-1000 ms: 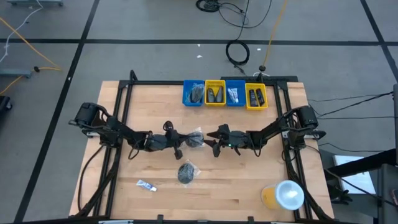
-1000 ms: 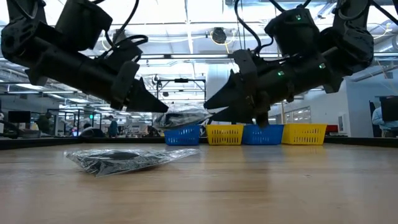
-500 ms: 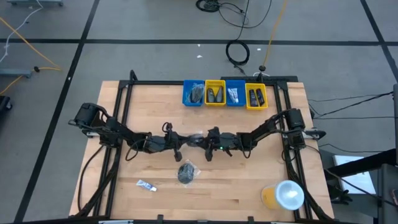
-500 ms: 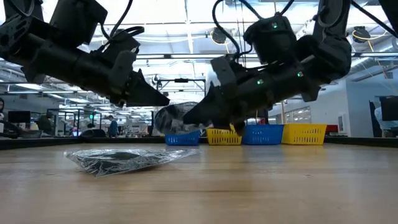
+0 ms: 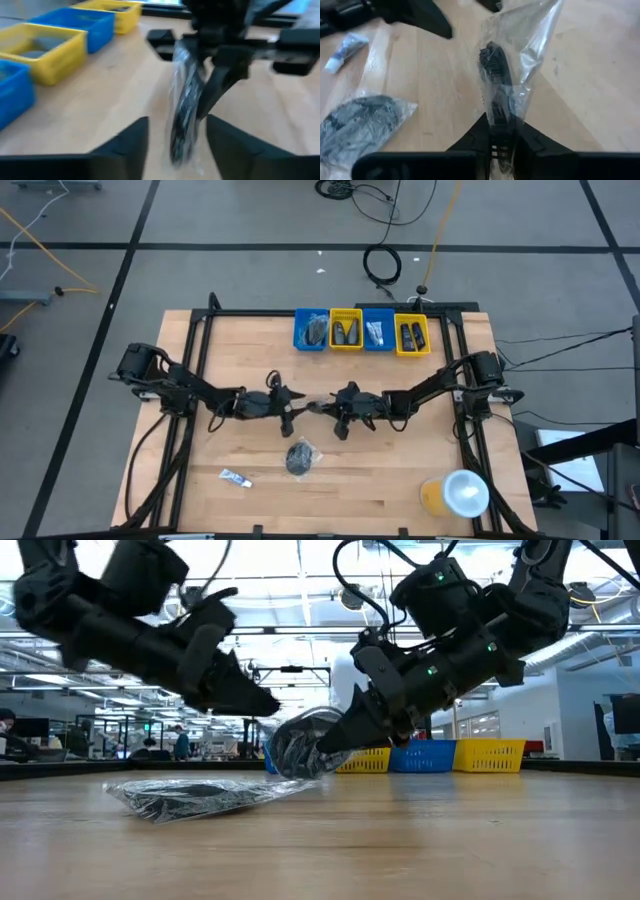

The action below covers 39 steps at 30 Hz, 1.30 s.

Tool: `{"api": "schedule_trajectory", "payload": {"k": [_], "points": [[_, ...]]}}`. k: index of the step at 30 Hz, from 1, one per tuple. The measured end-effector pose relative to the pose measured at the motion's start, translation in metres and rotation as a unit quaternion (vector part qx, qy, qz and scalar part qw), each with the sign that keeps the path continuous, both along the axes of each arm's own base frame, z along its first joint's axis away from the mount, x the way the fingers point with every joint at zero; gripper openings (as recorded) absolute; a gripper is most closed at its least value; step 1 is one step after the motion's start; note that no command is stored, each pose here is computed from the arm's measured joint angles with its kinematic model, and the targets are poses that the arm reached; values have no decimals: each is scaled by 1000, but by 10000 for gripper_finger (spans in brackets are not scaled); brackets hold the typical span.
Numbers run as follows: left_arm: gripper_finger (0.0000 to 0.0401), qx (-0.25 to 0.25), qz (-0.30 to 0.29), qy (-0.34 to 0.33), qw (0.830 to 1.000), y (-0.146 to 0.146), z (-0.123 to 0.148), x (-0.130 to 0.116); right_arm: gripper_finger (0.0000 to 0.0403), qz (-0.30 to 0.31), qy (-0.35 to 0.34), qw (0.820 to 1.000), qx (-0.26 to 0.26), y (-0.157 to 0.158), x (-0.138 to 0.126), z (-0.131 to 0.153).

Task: Pick & Place Travel size toiletries
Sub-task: Put the black hairbrush into the left blue bin

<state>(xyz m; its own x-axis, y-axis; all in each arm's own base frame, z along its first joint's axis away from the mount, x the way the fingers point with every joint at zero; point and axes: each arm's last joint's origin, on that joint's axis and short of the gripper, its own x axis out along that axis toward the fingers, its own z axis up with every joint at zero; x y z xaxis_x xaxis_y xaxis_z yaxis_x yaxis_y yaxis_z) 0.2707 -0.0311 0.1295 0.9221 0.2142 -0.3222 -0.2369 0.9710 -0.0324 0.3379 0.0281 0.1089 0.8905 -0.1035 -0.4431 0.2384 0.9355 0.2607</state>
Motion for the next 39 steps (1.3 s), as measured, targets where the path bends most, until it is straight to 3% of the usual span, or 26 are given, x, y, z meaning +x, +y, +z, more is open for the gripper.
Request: {"api": "schedule_trajectory", "payload": {"k": [4, 8, 12, 22, 26, 30, 34, 39], "points": [[264, -24, -91, 24, 995, 9, 8, 19, 26, 22, -5, 1000, 1, 1, 1, 2], [275, -6, -132, 76, 988, 9, 12, 39, 45, 22, -7, 1000, 1, 1, 1, 2], [227, 14, -141, 103, 984, 8, 16, 49, 46, 22, -5, 1000, 1, 1, 1, 1], [27, 12, -130, 117, 985, 15, 16, 50, 43, 26, 1, 1000, -8, 1, 0, 0], [20, 10, -124, 121, 985, 17, 16, 50, 67, 25, -2, 1000, -8, 1, 0, 1], [27, 14, -84, 137, 987, 21, 19, 45, 111, 21, 8, 1000, -9, 1, -5, 7], [9, 27, 7, 147, 989, 36, 37, 33, 156, -44, 5, 999, -30, -3, -22, 12], [29, -25, 155, 62, 986, 76, 67, 23, 180, -150, -35, 986, -59, -6, -46, 4]]}}
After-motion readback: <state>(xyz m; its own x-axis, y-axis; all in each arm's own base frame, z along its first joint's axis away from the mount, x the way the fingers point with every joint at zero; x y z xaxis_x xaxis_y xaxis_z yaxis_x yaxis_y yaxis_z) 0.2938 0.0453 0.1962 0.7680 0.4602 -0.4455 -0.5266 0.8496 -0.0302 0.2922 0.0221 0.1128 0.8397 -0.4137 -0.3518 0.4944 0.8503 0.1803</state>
